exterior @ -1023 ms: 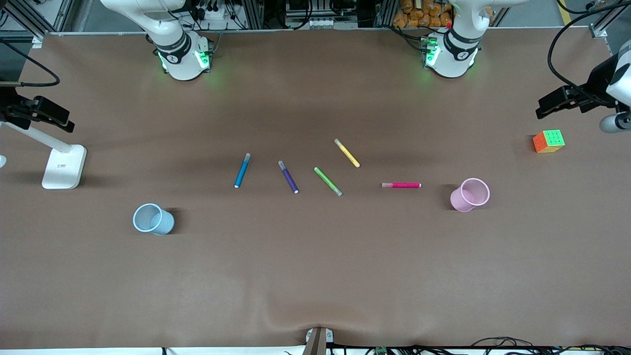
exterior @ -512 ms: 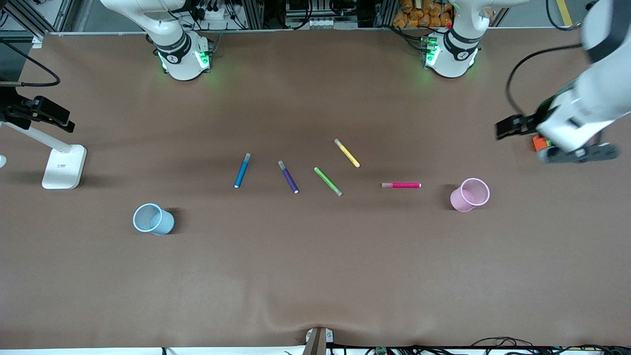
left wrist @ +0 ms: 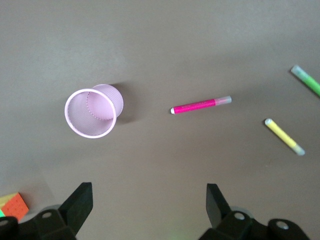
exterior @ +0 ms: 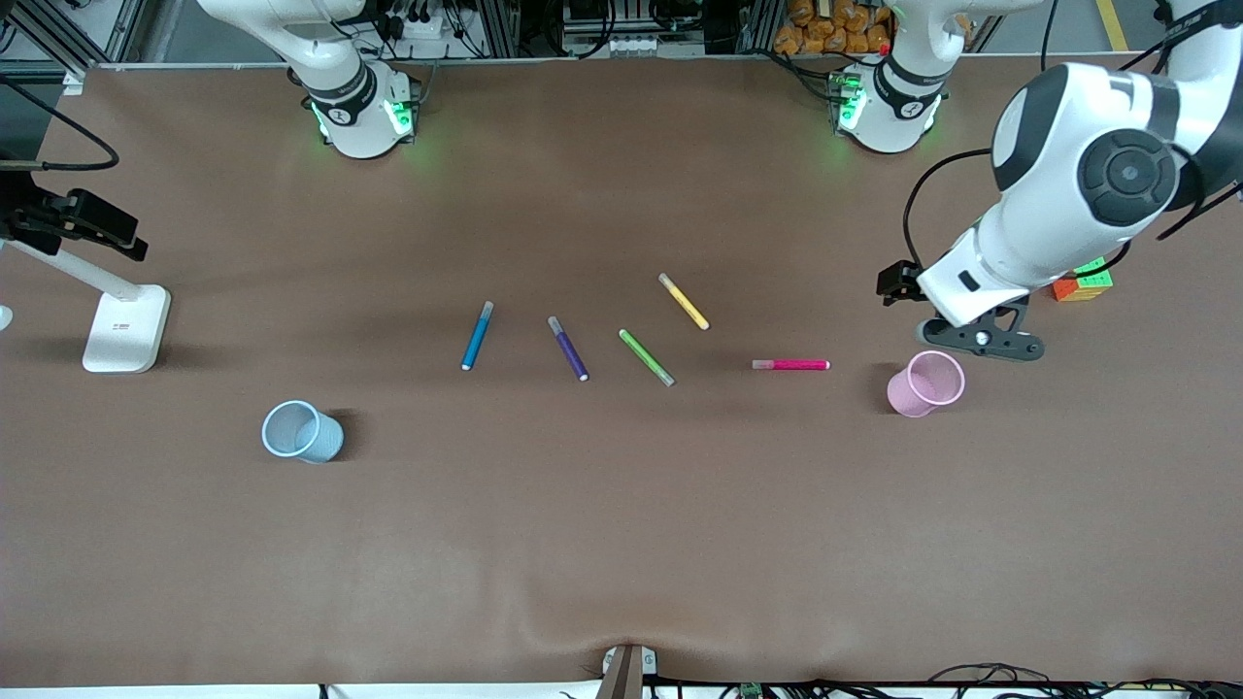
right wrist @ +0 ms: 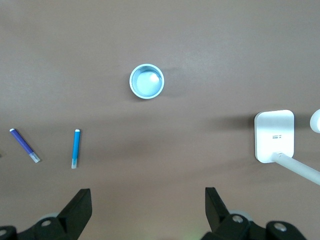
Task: Place pink and blue markers in matching cups
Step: 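Move the left gripper over the pink marker and lower toward it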
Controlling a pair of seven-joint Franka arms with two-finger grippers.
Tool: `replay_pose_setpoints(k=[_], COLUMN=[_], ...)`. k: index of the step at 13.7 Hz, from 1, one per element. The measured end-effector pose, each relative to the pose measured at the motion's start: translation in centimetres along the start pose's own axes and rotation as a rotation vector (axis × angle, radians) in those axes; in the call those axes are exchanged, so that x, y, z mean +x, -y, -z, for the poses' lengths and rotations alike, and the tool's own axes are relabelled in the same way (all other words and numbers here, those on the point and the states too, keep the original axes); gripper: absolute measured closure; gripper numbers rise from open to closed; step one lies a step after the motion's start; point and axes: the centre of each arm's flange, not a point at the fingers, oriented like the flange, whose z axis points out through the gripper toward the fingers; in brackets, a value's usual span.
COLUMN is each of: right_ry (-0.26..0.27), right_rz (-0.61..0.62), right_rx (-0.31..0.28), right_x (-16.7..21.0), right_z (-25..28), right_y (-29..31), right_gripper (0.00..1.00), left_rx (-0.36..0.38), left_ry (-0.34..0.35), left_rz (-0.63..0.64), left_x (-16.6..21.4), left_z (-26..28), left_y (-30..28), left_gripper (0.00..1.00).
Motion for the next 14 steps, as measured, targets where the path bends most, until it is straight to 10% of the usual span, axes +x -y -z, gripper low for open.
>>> replay_pose_setpoints(k=[7, 14], right_ry=[0.0, 0.0], right_rz=[0.0, 0.0], right_rx=[0.0, 0.0], right_x=[0.0, 0.0], right_z=[0.0, 0.0], right_y=[0.0, 0.0], right_gripper=[0.0, 0.0], left_rx=[0.0, 0.168], left_ry=[0.046, 0.128], left_rz=[-0.324, -0.576], left_x=[0.6, 2.0], left_z=[-5.9, -12.6], left_y=[-1.1, -8.6], left_gripper=[0.0, 0.0])
